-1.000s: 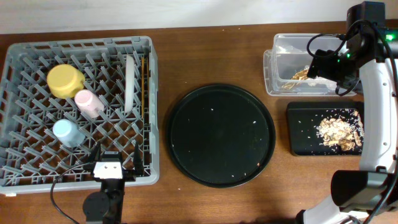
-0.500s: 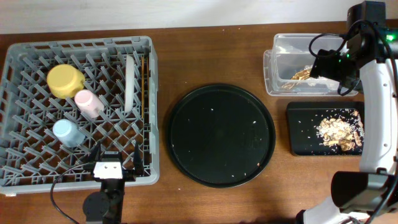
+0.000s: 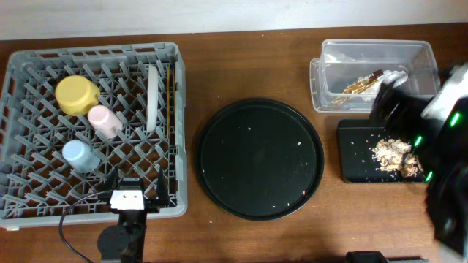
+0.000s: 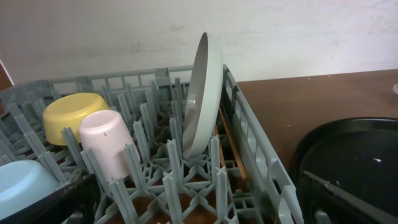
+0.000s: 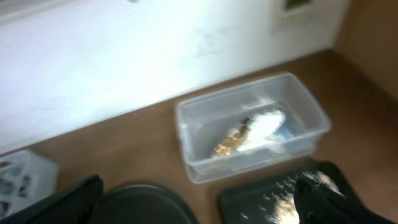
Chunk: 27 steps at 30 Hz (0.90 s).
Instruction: Sort waste into correct bins and load items into the dishwasher rack
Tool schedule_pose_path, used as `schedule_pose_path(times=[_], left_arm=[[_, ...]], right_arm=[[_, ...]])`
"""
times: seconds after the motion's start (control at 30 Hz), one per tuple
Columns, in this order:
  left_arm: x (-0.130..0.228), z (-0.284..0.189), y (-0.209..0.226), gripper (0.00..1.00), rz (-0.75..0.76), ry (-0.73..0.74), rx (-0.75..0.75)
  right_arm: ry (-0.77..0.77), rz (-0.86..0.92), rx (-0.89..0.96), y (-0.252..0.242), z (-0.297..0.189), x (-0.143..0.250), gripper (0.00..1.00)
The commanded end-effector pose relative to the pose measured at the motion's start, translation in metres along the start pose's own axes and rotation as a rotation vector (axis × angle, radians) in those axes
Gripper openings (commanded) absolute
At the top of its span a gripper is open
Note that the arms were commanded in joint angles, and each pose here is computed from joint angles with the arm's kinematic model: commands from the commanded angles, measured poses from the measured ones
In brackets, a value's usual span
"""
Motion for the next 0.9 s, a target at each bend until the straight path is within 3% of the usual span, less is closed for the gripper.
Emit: schedule_pose_path(times=[0.0,0.43,0.7,0.87], left_arm=[[0.002,0.000,0.000,0.99,0.017,0.000,-0.006],[0.002,0.000,0.000,0.99,0.017,0.000,-0.006],[0.002,0.000,0.000,0.99,0.017,0.000,-0.006],[0.002,0.000,0.000,0.99,0.017,0.000,-0.006]], right_arm=[[0.007,-0.015,-0.110,-0.007,-0.005,0.048,0.99],[-0.219,-0.022,-0.403,-0.052,0.003,0.166,0.99],[-0.359,-0.027,-0.486,-0.065,0.038,0.200,0.99],[-0.386,-0.087,-0.449,-0.068,0.040,0.199,0.99]])
Point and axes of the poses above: each gripper's point midway between its finger pads, its own z axis out along the fingers, its own y axis along the line the jaws close on, x = y × z, the point moved 5 cm from there along -z, back along the fingers, and after that the axes turned 13 degrees about z, right-handed, at the moved point
